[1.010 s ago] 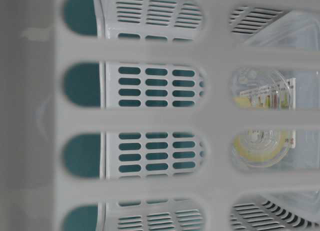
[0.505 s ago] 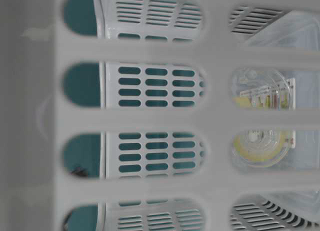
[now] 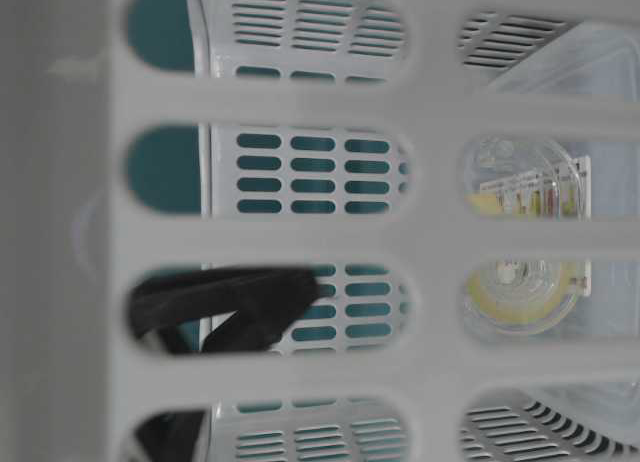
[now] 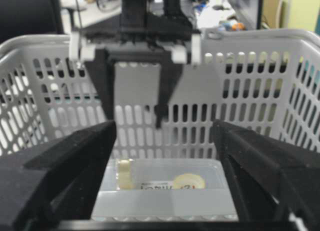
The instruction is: Pick up the tape dispenser from the shopping basket with the left arm.
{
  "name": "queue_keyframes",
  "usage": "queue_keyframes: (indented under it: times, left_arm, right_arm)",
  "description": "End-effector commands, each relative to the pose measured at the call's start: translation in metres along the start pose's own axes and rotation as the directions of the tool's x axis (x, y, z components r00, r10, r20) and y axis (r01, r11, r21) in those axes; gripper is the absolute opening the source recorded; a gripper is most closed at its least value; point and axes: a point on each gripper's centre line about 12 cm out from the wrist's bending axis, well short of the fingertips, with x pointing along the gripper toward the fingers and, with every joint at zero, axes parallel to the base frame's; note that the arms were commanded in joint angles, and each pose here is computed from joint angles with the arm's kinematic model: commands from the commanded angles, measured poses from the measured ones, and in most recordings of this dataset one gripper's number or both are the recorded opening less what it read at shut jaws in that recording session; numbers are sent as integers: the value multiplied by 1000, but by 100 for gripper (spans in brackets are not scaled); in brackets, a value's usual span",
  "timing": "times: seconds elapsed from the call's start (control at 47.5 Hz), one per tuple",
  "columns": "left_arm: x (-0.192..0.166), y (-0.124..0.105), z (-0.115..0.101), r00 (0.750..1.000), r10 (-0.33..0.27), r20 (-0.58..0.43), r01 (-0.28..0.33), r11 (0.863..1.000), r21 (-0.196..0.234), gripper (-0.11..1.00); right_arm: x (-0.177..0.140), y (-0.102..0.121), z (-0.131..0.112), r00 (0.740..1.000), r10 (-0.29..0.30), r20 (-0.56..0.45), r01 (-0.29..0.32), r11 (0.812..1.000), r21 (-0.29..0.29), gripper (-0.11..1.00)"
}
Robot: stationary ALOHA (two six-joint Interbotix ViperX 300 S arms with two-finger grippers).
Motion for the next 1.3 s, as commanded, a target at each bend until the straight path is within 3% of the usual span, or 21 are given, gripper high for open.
queue_keyframes:
  times: [0.0, 0.084, 0.316, 0.421, 0.484, 0.652, 1.031, 1.284]
  left_arm:
    - [8, -1, 6, 1000, 1, -4, -1, 1000, 2, 82]
    - [28, -2, -2, 999, 3, -52, -3, 1000, 2, 91]
    - [64, -4, -18, 990, 6, -143, -6, 1000, 0, 87]
    - [66, -4, -16, 991, 6, -137, -5, 1000, 6, 82]
    - [64, -5, -14, 991, 5, -136, -4, 1000, 8, 73]
    - [34, -10, 8, 996, -3, -84, 4, 1000, 19, 27]
    - [-79, -9, 69, 999, 4, -54, -3, 1000, 14, 28]
    - [-86, -10, 76, 997, 6, -76, -5, 1000, 14, 28]
  right_arm:
    - [2, 1, 8, 1000, 6, 20, -6, 1000, 1, 74]
    - [2, 2, 8, 1000, 8, 21, -8, 1000, 1, 74]
    - [-1, 3, 11, 999, 14, 34, -14, 1000, 1, 74]
    - [-2, 3, 12, 999, 14, 40, -14, 1000, 1, 74]
    - [-2, 3, 12, 999, 14, 41, -14, 1000, 1, 74]
    - [-3, 3, 11, 999, 14, 40, -14, 1000, 3, 74]
    - [-3, 3, 10, 999, 13, 37, -13, 1000, 1, 74]
    - [-3, 3, 9, 999, 14, 35, -14, 1000, 3, 74]
